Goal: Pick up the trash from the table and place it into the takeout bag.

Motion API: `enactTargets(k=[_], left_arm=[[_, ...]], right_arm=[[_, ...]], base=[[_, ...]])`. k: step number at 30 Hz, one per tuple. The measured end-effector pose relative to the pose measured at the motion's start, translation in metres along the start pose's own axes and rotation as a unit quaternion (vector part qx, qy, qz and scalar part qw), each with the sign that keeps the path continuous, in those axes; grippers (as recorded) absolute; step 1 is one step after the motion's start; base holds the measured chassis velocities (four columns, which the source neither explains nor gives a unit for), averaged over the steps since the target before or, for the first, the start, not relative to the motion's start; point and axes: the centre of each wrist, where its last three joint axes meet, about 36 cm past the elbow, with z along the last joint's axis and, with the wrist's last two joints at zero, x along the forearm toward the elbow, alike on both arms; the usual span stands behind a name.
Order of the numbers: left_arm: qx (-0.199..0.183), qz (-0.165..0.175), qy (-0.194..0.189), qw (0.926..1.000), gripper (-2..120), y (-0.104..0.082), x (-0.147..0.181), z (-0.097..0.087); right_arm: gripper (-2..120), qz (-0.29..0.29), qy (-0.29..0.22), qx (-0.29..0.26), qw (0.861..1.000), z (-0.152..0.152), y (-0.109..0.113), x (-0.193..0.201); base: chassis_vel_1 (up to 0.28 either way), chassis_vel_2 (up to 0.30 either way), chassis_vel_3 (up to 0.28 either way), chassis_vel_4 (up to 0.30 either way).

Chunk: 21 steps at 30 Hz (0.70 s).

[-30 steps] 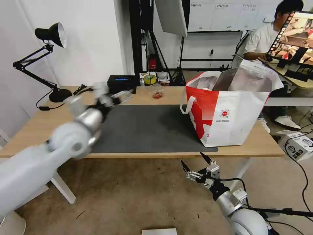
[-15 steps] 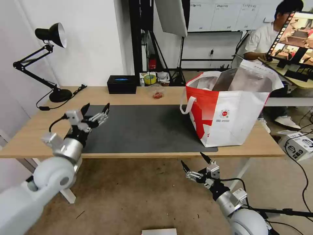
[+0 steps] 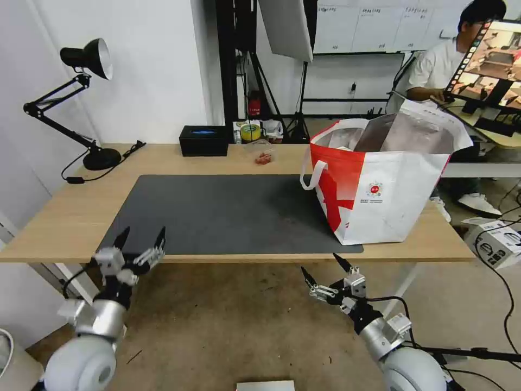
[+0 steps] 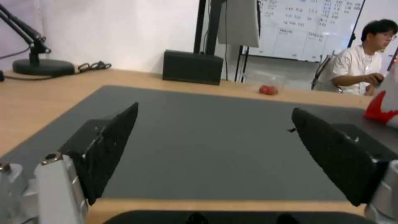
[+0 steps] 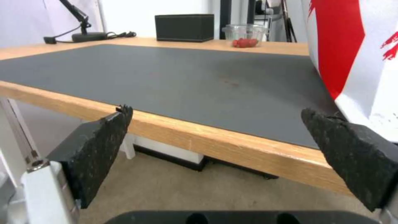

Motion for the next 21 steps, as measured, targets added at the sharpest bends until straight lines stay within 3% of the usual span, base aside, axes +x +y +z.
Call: enactTargets(k=[11, 21], left_arm=[[0.008, 0.007, 0.038, 0.9992, 100, -0.018, 0.035, 0.019], [0.009, -0.005, 0.034, 0.9994, 100, -0.015, 0.037, 0.020]], right_arm=[[100, 0.000, 0.000, 0.000, 1.000, 0.000, 0.000, 0.000], [100, 0.000, 0.000, 0.000, 1.000, 0.000, 0.000, 0.000]], base=[[0.000, 0.000, 0.000, 0.000], [0.000, 0.000, 0.000, 0.000]])
